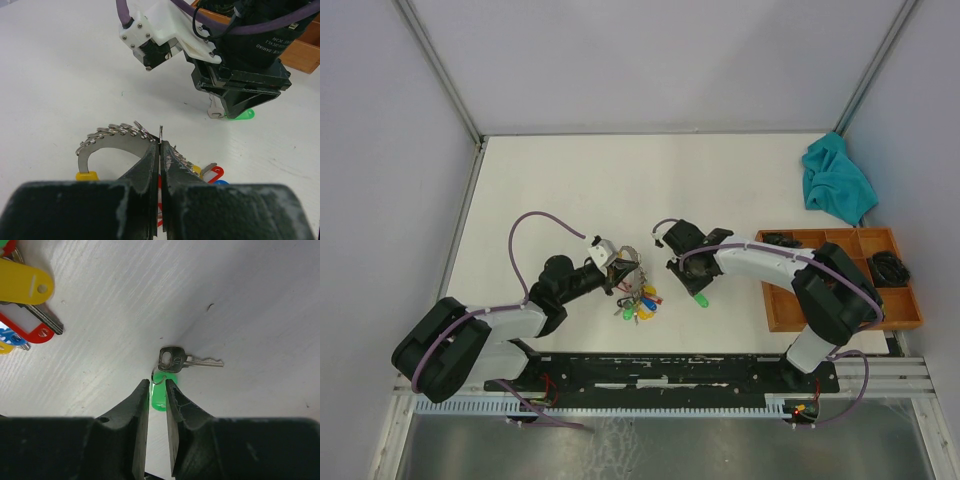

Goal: Put the keys on the keyring

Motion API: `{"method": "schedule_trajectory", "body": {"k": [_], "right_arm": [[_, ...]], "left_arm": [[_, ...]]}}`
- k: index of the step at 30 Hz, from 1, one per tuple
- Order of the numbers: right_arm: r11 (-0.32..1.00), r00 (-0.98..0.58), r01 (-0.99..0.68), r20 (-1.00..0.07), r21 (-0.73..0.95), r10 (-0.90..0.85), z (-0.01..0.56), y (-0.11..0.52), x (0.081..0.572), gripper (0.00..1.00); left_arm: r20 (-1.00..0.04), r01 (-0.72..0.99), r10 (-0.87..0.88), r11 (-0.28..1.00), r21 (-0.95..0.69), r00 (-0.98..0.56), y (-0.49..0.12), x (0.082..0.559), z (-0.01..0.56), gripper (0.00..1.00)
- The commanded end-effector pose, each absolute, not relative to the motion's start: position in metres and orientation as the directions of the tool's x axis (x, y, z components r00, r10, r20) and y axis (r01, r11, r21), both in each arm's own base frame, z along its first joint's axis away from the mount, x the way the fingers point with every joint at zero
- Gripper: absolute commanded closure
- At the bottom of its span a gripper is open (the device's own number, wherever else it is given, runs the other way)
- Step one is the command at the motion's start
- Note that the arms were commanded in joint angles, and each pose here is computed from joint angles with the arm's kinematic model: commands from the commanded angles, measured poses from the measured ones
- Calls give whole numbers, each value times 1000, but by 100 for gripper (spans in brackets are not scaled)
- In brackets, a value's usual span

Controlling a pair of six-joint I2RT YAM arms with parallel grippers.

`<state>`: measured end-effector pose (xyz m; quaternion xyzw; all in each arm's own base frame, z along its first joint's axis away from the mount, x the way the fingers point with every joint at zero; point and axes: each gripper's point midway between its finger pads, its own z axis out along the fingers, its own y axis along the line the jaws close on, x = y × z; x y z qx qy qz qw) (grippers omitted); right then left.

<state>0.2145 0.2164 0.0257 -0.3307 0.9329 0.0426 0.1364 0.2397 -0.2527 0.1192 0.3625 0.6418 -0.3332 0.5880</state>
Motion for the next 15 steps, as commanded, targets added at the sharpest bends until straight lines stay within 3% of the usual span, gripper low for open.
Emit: {"method": "schedule_trajectory", "body": {"k": [1, 15], "right_arm": [[783, -735, -621, -329, -23, -593, 34, 227, 222, 73], [788, -734, -606, -305, -110, -607, 31, 217, 224, 77]], "left_arm": [[-998, 853, 58, 520, 49, 23, -253, 245, 134, 97], [-998, 855, 57, 517, 45, 18, -253, 245, 134, 97]]}}
